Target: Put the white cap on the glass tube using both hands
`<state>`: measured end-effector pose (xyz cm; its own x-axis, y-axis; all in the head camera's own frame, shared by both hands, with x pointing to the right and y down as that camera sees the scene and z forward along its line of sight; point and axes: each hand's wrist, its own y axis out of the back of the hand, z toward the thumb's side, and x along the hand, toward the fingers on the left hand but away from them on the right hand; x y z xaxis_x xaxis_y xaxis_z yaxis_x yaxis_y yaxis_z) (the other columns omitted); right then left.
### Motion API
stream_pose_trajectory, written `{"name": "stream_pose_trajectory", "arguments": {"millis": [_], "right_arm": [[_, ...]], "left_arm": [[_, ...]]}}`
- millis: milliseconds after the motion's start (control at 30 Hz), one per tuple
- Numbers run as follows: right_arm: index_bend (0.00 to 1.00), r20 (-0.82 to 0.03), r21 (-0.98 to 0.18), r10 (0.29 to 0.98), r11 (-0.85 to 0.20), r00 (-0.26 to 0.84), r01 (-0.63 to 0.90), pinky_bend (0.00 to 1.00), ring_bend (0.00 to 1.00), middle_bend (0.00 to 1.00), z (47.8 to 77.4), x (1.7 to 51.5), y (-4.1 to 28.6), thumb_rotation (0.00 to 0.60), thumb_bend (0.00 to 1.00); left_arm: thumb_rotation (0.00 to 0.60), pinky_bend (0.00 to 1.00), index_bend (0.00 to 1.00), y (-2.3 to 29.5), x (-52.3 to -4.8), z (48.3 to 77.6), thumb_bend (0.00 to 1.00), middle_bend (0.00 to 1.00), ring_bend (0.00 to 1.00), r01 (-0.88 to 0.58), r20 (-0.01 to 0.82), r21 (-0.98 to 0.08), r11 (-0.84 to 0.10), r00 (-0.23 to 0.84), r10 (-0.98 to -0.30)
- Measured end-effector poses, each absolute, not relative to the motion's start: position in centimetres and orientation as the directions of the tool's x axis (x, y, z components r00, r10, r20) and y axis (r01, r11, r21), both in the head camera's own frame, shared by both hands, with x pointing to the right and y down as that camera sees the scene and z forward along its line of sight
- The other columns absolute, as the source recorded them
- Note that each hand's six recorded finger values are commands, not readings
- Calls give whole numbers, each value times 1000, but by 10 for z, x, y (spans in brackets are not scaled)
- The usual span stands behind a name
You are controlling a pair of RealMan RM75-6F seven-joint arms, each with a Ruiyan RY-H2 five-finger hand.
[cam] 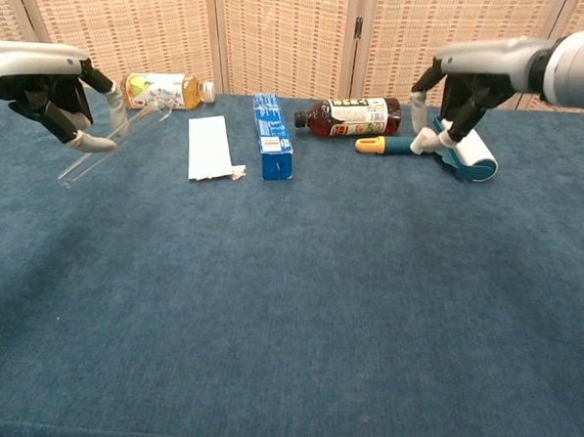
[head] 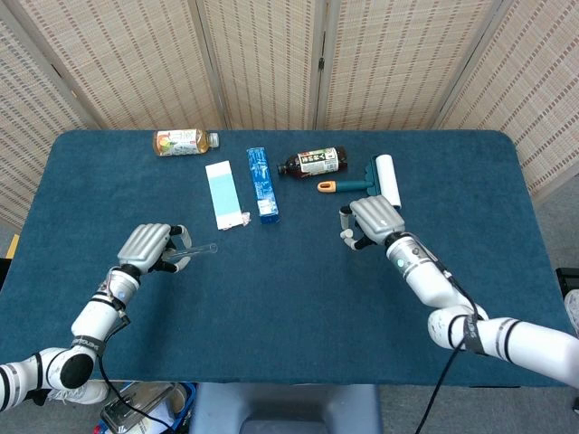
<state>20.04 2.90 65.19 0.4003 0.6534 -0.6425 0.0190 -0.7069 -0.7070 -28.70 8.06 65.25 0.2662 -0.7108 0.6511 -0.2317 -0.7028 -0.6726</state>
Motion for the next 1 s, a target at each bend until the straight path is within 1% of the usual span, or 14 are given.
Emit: {"name": "stream_pose_trajectory", "arguments": {"millis": [100, 200, 300, 367, 500, 800, 1000], "right_arm": [[638, -603, -708, 666, -701, 439, 89, 1000, 1000, 1000, 617, 199, 30, 600, 535], [638, -562, -704, 678, -693, 474, 155, 1000, 1000, 1000, 589, 199, 31, 600, 537], [638, -529, -686, 677, -696, 511, 211, 1000, 1000, 1000, 571, 194, 35, 600, 538], [638, -513, -677, 674, -699, 531, 232, 1000, 1000, 1000, 564, 190, 38, 600, 538], [638, -488, -670, 665, -701, 566, 246, 1000, 1000, 1000, 559, 183, 43, 600, 540], [640, -457, -658, 657, -703, 600, 269, 1000, 1000, 1000, 570, 160, 47, 600, 556], [640, -438, -660, 658, -698, 613, 277, 1000, 1000, 1000, 575, 147, 45, 600, 565]], "left_arm": [[600, 1000, 634, 75, -278, 653, 401, 1000, 1000, -235, 640, -679, -696, 276, -717], [600, 1000, 634, 72, -268, 653, 401, 1000, 1000, -226, 628, -690, -688, 286, -724], [600, 1000, 635, 71, -258, 653, 401, 1000, 1000, -214, 614, -704, -677, 296, -732], [600, 1000, 636, 70, -251, 653, 401, 1000, 1000, -207, 606, -712, -671, 302, -736], [600, 1000, 636, 68, -235, 649, 401, 1000, 1000, -201, 595, -718, -666, 320, -738], [600, 1000, 636, 64, -200, 635, 401, 1000, 1000, -229, 582, -706, -670, 352, -733], [600, 1000, 637, 66, -187, 631, 401, 1000, 1000, -238, 586, -693, -680, 363, -724]]}}
